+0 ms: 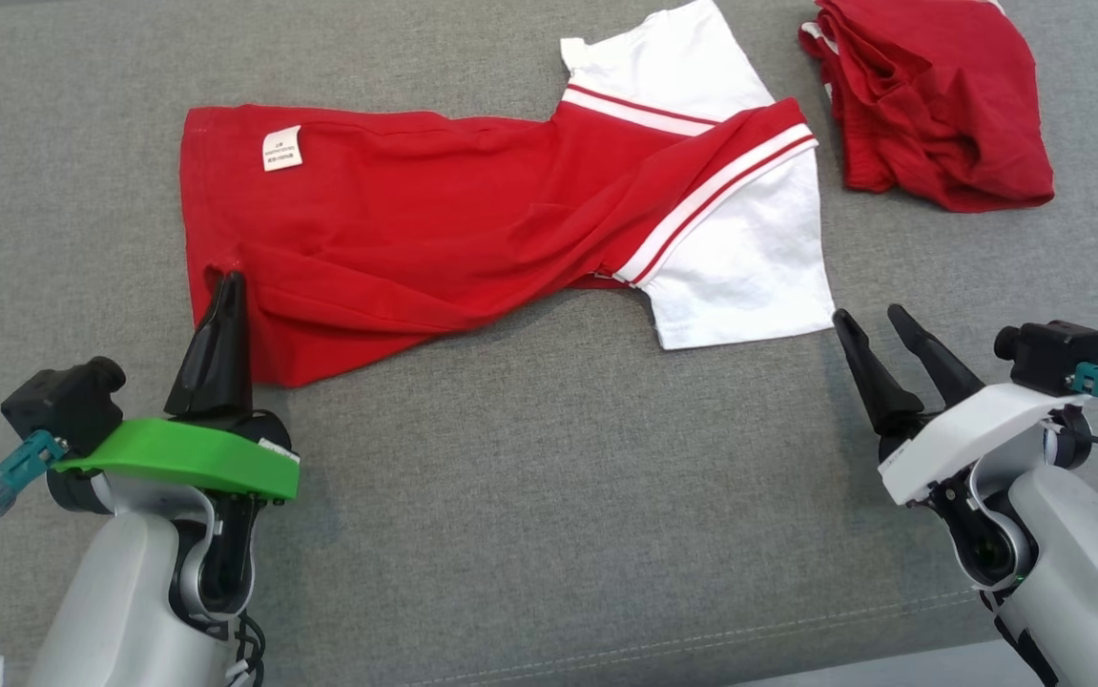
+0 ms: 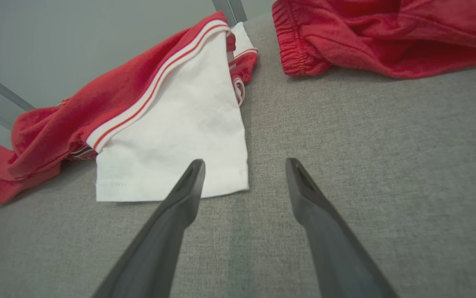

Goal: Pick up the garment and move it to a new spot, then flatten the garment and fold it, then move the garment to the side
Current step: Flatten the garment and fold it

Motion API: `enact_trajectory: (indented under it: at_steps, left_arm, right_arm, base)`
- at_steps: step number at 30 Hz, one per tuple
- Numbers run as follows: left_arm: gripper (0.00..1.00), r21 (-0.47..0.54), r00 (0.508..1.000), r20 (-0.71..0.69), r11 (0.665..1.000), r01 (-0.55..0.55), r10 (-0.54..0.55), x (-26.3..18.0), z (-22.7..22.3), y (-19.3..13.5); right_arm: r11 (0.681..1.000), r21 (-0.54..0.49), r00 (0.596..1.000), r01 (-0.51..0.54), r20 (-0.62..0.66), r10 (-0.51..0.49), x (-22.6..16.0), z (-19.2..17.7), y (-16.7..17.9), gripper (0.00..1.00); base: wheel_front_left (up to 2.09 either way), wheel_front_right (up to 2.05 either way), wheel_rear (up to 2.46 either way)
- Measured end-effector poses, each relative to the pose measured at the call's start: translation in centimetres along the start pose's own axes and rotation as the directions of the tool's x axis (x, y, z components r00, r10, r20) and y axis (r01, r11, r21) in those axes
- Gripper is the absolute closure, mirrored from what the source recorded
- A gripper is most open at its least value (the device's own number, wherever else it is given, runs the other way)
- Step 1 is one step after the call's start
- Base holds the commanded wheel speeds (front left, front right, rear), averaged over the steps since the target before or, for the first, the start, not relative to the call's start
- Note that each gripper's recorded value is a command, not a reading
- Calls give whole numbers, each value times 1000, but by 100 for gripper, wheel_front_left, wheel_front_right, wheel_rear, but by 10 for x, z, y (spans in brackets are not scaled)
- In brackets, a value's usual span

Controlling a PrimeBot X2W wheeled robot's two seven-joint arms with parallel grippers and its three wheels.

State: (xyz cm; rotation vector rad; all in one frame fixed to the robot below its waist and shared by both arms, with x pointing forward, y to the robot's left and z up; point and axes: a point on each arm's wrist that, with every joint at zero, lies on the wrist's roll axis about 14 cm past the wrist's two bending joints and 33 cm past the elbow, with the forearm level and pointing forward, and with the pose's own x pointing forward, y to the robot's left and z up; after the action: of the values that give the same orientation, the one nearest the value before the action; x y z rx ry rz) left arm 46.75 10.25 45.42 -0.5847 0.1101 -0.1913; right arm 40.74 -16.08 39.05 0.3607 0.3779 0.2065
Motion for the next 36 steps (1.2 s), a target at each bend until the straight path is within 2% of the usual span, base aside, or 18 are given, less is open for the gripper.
enact_trajectory:
  at_steps: [15,17,18,20,22,23,24,30,33,36]
  left_arm:
    - [100,24,998,13,998,-56,55,-7,3,23]
    - [100,25,998,13,998,-62,62,-7,3,25]
    - [100,25,998,13,998,-63,63,-7,3,26]
    - [100,25,998,14,998,-63,63,-7,3,26]
    - [100,25,998,14,998,-64,63,-7,3,26]
    - [100,25,998,13,998,-63,63,-7,3,26]
    - [100,25,998,13,998,-63,62,-7,3,26]
    - [100,0,997,53,999,-55,55,-4,13,21]
    - [100,-37,995,94,999,-35,38,-2,25,13]
    - [100,-65,985,171,998,-7,18,0,50,5]
  right_arm:
    - [1000,3,996,-27,-81,27,28,-26,5,2]
    - [1000,5,996,-31,-82,31,32,-26,6,11]
    - [999,3,996,-32,-84,32,34,-26,7,21]
    - [999,0,996,-34,-88,34,35,-27,7,51]
    - [999,-2,996,-34,-88,34,35,-28,7,65]
    - [999,-3,995,-36,-89,35,35,-28,7,86]
    - [999,-5,995,-38,-89,37,36,-28,8,100]
    - [998,-6,998,-56,9,57,43,1,14,100]
    - [995,-11,986,-100,132,101,50,42,28,100]
    - [987,-22,950,-162,268,162,49,92,49,100]
  base:
    - [0,0,0]
    - [0,0,0]
    - [0,0,0]
    - [0,0,0]
    - [0,0,0]
    - [0,0,0]
    - [0,0,0]
    - [0,0,0]
    - [0,0,0]
    - [0,0,0]
